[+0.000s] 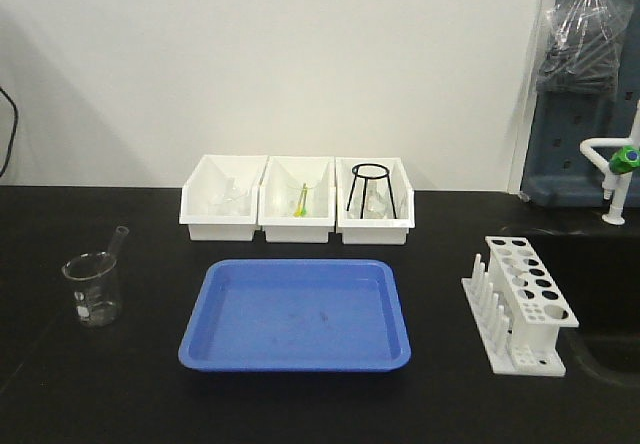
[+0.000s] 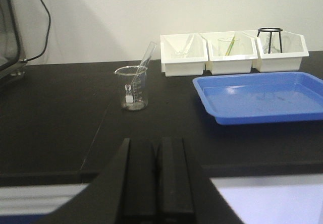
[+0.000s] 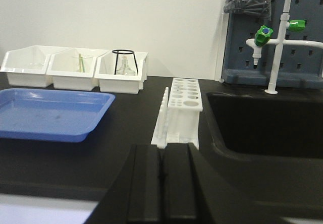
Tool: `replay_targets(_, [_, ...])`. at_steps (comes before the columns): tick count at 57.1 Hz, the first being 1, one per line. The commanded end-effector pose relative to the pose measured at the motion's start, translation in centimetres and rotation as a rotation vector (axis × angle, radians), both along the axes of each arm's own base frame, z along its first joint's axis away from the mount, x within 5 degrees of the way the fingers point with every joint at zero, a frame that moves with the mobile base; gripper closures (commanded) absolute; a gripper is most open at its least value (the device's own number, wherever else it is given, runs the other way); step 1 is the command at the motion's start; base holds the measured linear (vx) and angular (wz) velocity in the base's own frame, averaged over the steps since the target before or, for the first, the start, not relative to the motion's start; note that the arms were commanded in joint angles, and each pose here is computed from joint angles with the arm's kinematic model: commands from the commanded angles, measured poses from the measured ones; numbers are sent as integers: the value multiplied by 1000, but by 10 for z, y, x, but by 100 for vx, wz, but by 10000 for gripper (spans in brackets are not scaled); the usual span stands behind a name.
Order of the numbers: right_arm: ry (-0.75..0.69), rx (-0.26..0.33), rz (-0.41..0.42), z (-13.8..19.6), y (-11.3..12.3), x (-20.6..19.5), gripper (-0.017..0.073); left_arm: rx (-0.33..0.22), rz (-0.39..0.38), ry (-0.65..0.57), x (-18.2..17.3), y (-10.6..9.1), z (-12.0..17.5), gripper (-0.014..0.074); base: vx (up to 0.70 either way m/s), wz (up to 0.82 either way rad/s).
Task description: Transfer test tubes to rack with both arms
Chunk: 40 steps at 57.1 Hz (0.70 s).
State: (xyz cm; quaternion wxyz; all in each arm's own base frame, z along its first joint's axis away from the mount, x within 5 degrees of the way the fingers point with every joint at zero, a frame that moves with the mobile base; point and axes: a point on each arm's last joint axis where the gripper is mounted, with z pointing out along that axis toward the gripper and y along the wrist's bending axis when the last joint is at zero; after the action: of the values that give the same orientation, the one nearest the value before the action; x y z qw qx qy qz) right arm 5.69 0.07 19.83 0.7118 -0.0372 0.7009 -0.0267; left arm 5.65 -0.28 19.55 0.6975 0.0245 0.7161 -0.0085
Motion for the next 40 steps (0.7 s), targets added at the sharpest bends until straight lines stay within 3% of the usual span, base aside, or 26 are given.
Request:
replay_targets(1, [-75,-11,7,3,1,-1,568,-14,6,-101,-1,1,16,598,40,-6])
replay_targets(40, [-75,-11,7,3,1,-1,568,-14,6,-101,-1,1,16,598,30,-4])
